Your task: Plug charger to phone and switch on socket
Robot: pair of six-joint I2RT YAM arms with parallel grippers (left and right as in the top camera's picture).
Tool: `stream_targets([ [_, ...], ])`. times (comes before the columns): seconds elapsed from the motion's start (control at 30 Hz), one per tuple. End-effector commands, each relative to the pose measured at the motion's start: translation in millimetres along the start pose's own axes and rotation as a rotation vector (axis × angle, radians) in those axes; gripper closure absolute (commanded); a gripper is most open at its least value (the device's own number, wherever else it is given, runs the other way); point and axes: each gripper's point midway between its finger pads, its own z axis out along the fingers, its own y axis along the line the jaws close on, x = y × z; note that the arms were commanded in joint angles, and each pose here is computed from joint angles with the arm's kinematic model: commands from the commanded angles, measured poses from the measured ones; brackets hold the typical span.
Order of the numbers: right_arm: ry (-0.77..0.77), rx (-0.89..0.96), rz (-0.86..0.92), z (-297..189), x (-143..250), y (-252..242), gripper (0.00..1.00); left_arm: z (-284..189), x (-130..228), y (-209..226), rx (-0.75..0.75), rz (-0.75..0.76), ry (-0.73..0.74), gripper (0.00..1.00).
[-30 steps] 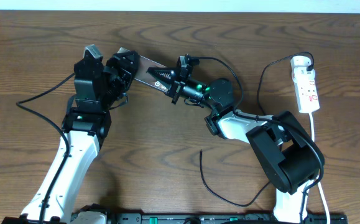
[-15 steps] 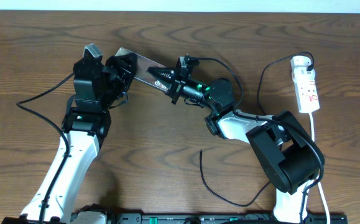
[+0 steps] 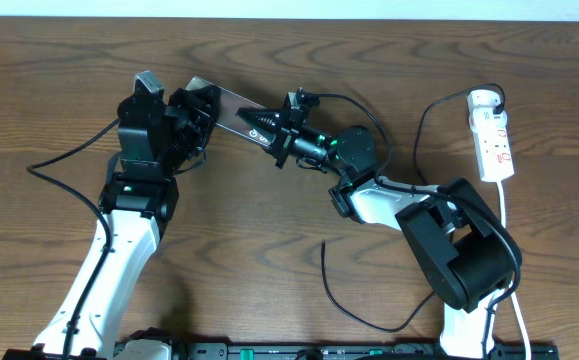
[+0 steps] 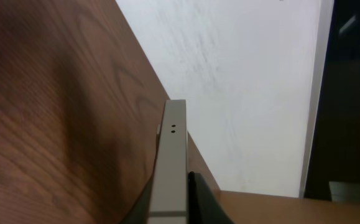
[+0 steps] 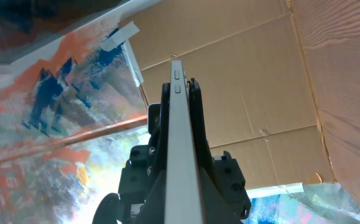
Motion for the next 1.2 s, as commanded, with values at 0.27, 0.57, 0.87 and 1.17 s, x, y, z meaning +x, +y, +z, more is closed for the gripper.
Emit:
stream_targets([
  [0.27, 0.031, -0.018, -0.074, 4, 10, 8, 0.01, 1, -3, 2, -0.015, 0.06, -0.012, 0.93],
  [0.57, 0.049, -0.007, -0.077, 3, 12, 6, 0.01, -4, -23, 8, -0.023, 0.041, -0.052, 0.93],
  [0.87, 0.046, 0.005, -0.127, -9, -2, 12, 0.01, -38, -77, -19, 0.202, -0.042, 0.003, 0.93],
  [1.17, 0.034, 0.004, -0.5, -22, -17, 19, 0.01, -91, -76, -30, 0.364, -0.033, 0.282, 0.93],
])
